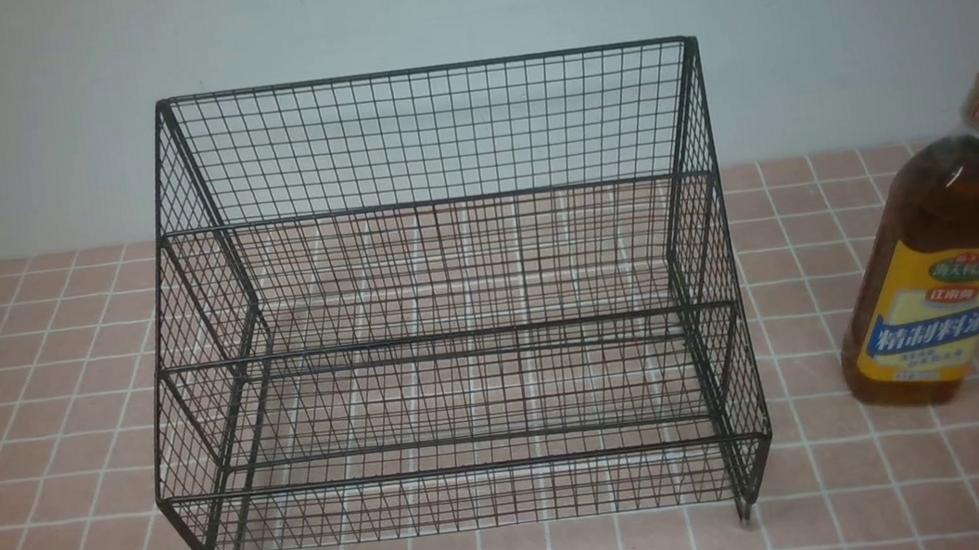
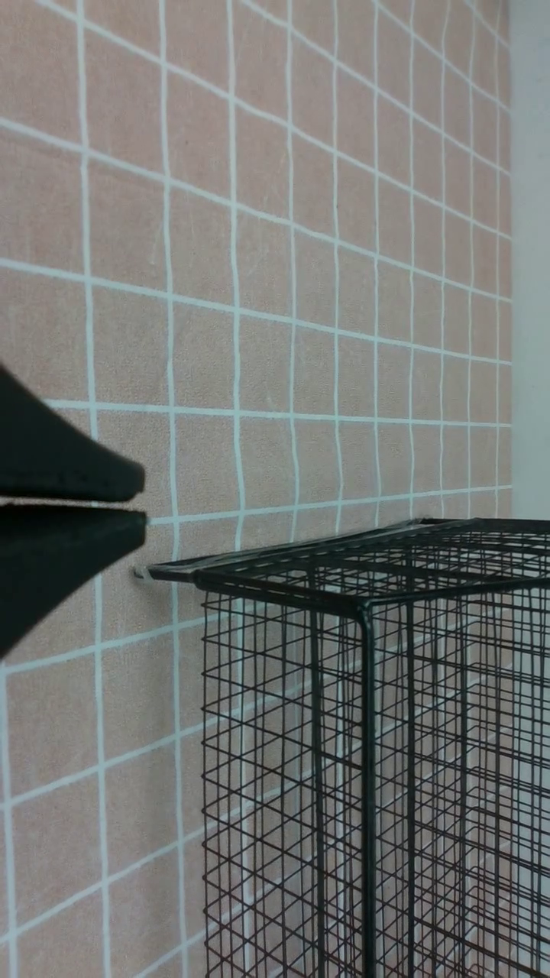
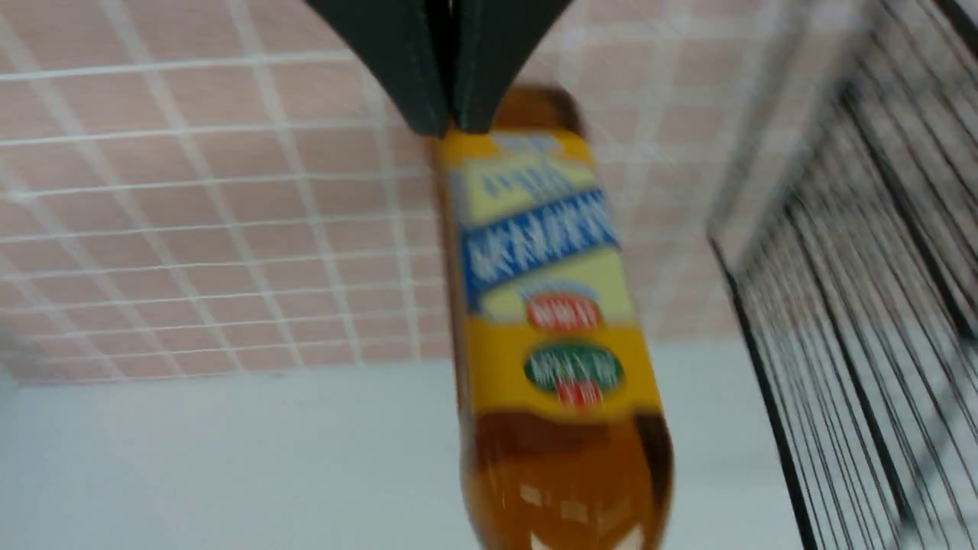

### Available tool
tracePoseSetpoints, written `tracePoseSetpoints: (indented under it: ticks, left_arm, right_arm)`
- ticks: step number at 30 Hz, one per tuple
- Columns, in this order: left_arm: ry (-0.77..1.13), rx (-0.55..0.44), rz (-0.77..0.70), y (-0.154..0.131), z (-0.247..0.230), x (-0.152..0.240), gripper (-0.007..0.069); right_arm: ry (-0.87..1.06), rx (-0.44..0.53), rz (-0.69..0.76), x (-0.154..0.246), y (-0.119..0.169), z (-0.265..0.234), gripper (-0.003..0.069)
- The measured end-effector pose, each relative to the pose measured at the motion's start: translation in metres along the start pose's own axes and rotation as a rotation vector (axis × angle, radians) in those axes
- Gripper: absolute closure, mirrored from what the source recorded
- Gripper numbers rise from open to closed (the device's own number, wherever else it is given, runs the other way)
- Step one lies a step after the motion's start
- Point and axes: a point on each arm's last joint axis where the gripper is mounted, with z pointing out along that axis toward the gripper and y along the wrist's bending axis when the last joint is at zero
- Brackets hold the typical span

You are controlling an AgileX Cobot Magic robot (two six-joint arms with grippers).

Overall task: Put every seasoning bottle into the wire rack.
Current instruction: Use the right arm to grab the condiment bottle closest to it

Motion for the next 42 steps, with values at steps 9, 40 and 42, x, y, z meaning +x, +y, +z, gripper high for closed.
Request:
tracePoseSetpoints:
  ticks: [9, 40, 42]
  left_arm:
    - [0.0, 0.0, 0.0, 0.0, 0.0, 0.0, 0.0632]
    - [0.0, 0.0, 0.0, 0.0, 0.0, 0.0, 0.0632]
    - [0.0, 0.0, 0.0, 0.0, 0.0, 0.0, 0.0632]
  right_arm:
    - [-0.34, -0.002, 0.626, -0.028, -0.009, -0.005, 0.0673]
    - [0.037, -0.05, -0.101, -0.175, 0.039, 0.089, 0.066]
    - [0.077, -0.055, -0.105, -0.18, 0.04, 0.104, 0.064]
